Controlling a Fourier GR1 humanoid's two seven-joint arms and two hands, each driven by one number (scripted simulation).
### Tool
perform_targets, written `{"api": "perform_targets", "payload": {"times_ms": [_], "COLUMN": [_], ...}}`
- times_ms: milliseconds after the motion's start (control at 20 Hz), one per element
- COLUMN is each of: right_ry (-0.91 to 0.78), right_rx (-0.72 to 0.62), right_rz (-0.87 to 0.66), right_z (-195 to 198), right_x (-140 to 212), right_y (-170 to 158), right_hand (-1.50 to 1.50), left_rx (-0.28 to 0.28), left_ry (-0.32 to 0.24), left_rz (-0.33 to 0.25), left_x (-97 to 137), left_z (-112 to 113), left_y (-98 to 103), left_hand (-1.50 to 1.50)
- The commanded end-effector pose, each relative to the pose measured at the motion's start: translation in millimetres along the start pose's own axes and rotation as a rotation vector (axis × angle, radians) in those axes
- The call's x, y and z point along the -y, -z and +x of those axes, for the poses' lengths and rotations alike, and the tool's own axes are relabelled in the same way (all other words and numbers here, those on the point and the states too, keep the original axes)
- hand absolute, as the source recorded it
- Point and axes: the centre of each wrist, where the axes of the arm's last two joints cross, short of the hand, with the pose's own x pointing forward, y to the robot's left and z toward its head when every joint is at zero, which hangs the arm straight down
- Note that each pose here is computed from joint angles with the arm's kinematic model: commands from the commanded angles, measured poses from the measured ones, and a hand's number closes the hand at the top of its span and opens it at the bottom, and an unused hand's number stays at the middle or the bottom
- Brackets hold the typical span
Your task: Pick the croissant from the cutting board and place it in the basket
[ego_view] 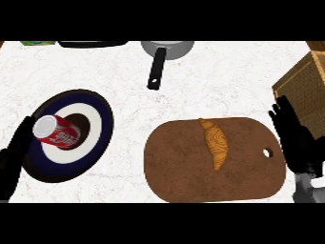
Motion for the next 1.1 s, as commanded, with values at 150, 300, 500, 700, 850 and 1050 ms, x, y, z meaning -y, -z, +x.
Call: {"api": "perform_targets", "payload": {"times_ms": [150,300,500,700,850,1050], "right_ry": [-0.020,-0.366,-0.546,-0.511,-0.617,-0.860], "right_rx": [0.313,0.576,0.731,0.892,0.773,0.624], "right_rz": [0.468,0.795,1.112,1.074,1.035,0.992], "right_z": [90.1,141.8,127.5,79.4,102.5,134.3], "right_x": [-47.2,-72.8,-116.4,-174.5,-194.6,-202.2], "right_y": [46.7,35.1,16.4,-21.3,-33.6,-35.7], "right_hand": [1.50,1.50,-1.50,-1.50,-1.50,-1.50], "left_rx": [0.041,0.028,0.007,-0.057,-0.041,-0.060], "left_ry": [-0.062,-0.094,-0.142,-0.157,-0.159,-0.135], "left_rz": [-0.099,-0.144,-0.160,-0.129,-0.104,-0.123], "left_x": [22.5,30.9,38.2,30.4,32.5,19.8], "left_z": [38.5,33.9,50.6,58.9,76.5,57.2], "left_y": [34.1,30.5,45.9,56.5,67.9,54.8], "left_hand": [0.00,0.00,0.00,0.00,0.00,0.00]}}
